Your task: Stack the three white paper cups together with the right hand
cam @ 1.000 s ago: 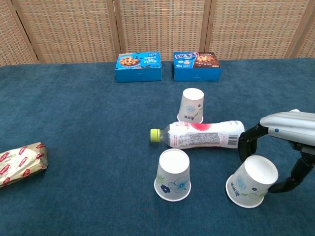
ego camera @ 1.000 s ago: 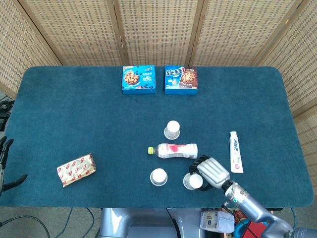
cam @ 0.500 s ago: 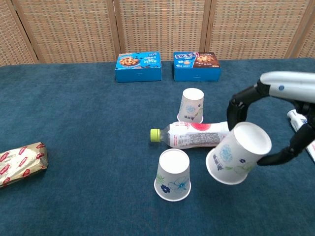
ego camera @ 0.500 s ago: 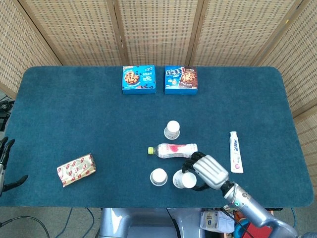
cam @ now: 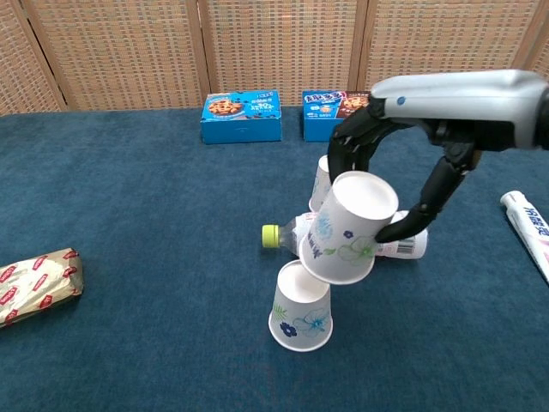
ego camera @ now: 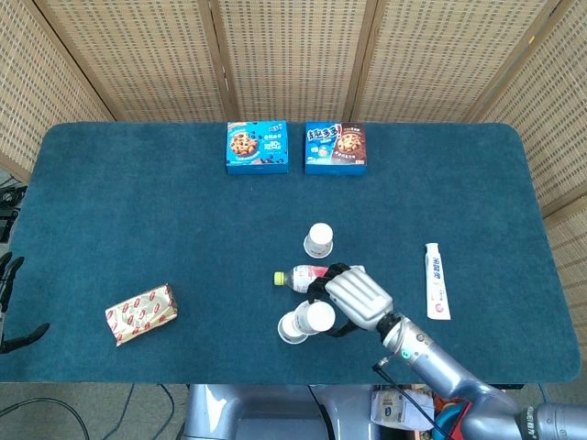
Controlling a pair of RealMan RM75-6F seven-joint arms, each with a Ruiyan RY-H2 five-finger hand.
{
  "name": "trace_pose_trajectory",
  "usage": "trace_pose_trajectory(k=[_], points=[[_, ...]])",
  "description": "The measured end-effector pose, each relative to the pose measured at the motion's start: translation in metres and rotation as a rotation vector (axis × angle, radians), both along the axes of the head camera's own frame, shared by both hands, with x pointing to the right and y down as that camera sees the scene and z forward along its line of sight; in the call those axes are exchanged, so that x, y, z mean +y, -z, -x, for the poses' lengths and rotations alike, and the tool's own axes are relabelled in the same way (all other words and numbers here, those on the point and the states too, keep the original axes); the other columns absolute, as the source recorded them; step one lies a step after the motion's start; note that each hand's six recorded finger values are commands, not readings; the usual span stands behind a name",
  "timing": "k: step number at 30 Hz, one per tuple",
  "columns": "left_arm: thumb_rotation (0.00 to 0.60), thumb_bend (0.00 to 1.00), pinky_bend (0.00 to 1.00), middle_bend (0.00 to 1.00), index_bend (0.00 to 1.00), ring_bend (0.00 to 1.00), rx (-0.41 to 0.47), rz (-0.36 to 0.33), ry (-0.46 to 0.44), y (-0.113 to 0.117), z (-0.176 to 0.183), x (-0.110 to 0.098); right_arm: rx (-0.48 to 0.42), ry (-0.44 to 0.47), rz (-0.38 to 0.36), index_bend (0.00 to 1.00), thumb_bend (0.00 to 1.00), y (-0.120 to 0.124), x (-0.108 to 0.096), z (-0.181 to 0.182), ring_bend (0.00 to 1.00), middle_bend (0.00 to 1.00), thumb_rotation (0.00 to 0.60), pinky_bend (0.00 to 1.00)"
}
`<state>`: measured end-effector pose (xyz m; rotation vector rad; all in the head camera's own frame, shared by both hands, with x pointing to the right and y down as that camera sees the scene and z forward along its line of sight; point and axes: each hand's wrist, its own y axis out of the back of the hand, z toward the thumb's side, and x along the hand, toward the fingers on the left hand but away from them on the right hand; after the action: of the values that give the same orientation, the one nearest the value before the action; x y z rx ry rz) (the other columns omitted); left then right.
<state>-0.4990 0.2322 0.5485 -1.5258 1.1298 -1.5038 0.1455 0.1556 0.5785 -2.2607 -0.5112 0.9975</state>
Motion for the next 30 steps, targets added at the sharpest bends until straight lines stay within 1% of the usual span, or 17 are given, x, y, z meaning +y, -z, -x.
trace_pose_trajectory(k=[9,17,19,20,21,23,25,27,28,30], points=[[0.6,0.13,0.0,0.0,0.0,0.0,0.007,0.001,0.002,0.001,0.001,-0.001,0.033,0.051,0.035,0.48,0.37,-0.011,0.012,0.035,0.4,0.52,0.6,0.29],[0.6,0.13,0.0,0.0,0.0,0.0,0.011,0.002,0.001,0.001,0.002,-0.002,0.044,0.049,0.022,0.48,0.37,-0.011,0.011,0.045,0.4,0.52,0.6,0.29],[0.6,0.13,0.0,0.0,0.0,0.0,0.012,0.002,0.001,0.001,0.002,-0.002,0.05,0.048,0.019,0.48,0.37,-0.011,0.01,0.047,0.4,0.5,0.6,0.29],[0.6,0.13,0.0,0.0,0.0,0.0,0.012,0.002,0.001,0.001,0.002,-0.002,0.053,0.046,0.019,0.48,0.37,-0.012,0.01,0.047,0.4,0.48,0.6,0.29],[0.6,0.13,0.0,0.0,0.0,0.0,0.013,0.002,0.001,0.001,0.002,-0.002,0.057,0.045,0.018,0.45,0.37,-0.013,0.009,0.048,0.39,0.43,0.6,0.29],[0.6,0.13,0.0,0.0,0.0,0.0,0.014,0.0,0.003,0.002,0.002,-0.002,0.065,0.046,0.021,0.33,0.32,-0.014,0.01,0.048,0.32,0.3,0.6,0.27],[0.6,0.13,0.0,0.0,0.0,0.0,0.014,0.0,0.003,0.002,0.002,-0.002,0.071,0.054,0.037,0.18,0.15,-0.016,0.012,0.048,0.2,0.14,0.6,0.21],[0.6,0.13,0.0,0.0,0.0,0.0,0.013,0.002,0.003,0.001,0.002,-0.002,0.077,0.066,0.052,0.09,0.04,-0.017,0.014,0.048,0.12,0.04,0.6,0.15],[0.6,0.13,0.0,0.0,0.0,0.0,0.013,0.004,0.002,0.001,0.002,-0.002,0.08,0.07,0.054,0.06,0.01,-0.016,0.014,0.048,0.07,0.02,0.6,0.12],[0.6,0.13,0.0,0.0,0.0,0.0,0.013,0.004,0.003,0.001,0.002,-0.002,0.082,0.079,0.057,0.04,0.0,-0.014,0.015,0.047,0.03,0.0,0.6,0.09]])
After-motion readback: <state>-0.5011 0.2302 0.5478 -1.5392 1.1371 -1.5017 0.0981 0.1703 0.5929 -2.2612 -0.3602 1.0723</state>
